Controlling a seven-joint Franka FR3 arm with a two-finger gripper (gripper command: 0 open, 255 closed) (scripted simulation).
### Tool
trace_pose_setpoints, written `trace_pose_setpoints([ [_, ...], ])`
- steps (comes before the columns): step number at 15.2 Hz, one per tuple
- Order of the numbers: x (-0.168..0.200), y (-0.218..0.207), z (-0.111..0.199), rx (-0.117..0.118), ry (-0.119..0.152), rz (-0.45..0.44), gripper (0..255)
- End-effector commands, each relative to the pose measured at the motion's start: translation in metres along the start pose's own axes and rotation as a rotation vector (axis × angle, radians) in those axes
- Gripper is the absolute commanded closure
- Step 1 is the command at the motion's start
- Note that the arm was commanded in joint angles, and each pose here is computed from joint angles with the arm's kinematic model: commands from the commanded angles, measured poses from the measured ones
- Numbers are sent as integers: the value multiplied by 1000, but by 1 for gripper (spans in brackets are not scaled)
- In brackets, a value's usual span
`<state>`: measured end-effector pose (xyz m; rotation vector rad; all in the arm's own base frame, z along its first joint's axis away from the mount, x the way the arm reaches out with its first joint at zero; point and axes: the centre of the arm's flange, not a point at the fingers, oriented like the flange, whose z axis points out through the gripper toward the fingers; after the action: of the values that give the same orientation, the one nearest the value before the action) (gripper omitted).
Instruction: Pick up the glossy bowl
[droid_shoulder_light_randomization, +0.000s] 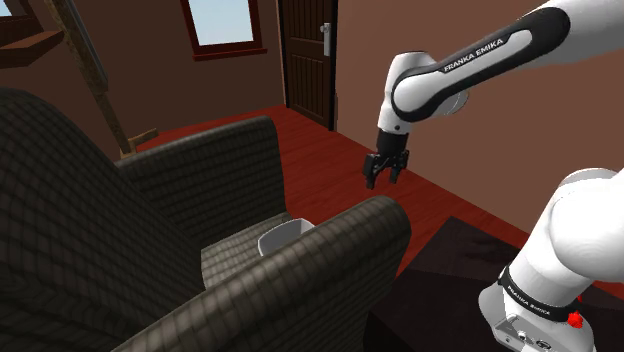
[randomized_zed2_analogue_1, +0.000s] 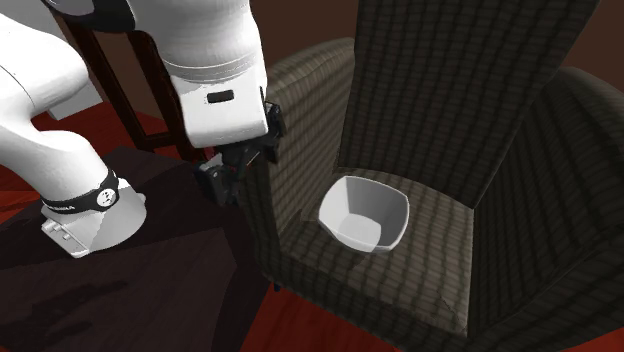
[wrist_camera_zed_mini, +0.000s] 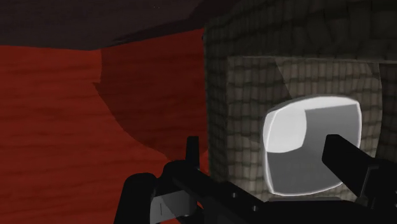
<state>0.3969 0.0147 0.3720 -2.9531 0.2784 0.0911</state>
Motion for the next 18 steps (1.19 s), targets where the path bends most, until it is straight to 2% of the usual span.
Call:
trace_pose_setpoints([
  [1, 12, -3, 25, 20, 1, 2, 0],
  [18, 111, -61, 211, 189, -11, 5, 0],
])
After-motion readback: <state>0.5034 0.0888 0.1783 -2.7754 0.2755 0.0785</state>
